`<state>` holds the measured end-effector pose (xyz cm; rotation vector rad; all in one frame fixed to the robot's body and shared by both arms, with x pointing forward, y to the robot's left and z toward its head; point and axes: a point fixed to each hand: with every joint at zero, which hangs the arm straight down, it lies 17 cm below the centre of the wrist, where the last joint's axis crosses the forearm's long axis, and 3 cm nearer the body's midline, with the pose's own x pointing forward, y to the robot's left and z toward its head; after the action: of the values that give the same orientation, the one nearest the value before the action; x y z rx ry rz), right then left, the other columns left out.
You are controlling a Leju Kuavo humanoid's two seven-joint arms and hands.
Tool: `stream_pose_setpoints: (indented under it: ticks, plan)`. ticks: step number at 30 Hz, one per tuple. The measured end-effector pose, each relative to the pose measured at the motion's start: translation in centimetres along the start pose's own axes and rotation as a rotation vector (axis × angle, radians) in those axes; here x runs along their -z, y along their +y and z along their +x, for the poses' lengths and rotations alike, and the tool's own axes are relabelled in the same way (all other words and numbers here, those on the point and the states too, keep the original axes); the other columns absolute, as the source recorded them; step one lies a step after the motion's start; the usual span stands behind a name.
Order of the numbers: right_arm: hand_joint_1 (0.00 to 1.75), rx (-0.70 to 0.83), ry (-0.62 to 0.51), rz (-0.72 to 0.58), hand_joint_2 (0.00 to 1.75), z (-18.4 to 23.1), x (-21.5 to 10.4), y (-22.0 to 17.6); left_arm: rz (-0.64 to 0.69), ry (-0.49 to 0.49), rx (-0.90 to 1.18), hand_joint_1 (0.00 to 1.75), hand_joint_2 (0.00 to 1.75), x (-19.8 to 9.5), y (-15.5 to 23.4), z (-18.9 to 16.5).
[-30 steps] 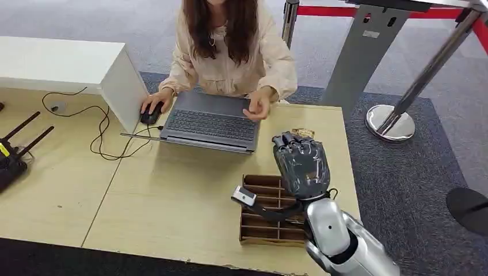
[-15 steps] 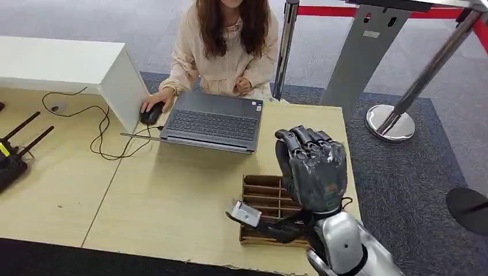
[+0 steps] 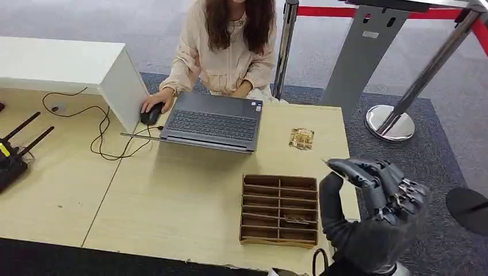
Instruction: Pass the card to the sensor for recognition and then transmit it.
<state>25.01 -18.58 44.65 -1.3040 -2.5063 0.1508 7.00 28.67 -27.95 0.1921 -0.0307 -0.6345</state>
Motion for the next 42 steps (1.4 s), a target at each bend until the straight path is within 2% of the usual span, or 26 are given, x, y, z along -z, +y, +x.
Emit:
stream_pose_setpoints:
  ticks: [5, 9, 14, 22, 42]
  plan:
    - [1.75, 0.106, 0.082, 0.051, 1.75, -0.7, -0.9, 0.2, -0.002, 0.000, -0.031, 0.00, 0.00, -0.1, -0.2, 0.3]
    - [1.75, 0.309, 0.144, 0.119, 1.75, -1.1, -2.6, 1.3, -0.007, 0.001, -0.061, 0.00, 0.00, -0.1, -0.5, 0.6]
    - [1.75, 0.515, 0.275, 0.120, 1.75, -2.6, -5.0, 2.0, -0.012, -0.004, -0.104, 0.00, 0.00, -0.2, -0.8, 1.0]
    - [1.75, 0.537, 0.418, 0.127, 1.75, -4.8, -7.5, 3.3, -0.020, -0.003, -0.141, 0.00, 0.00, -0.3, -1.2, 1.4]
    - [1.75, 0.513, 0.451, 0.151, 1.75, -5.4, -8.6, 4.5, -0.026, -0.001, -0.162, 0.00, 0.00, -0.4, -1.4, 1.4]
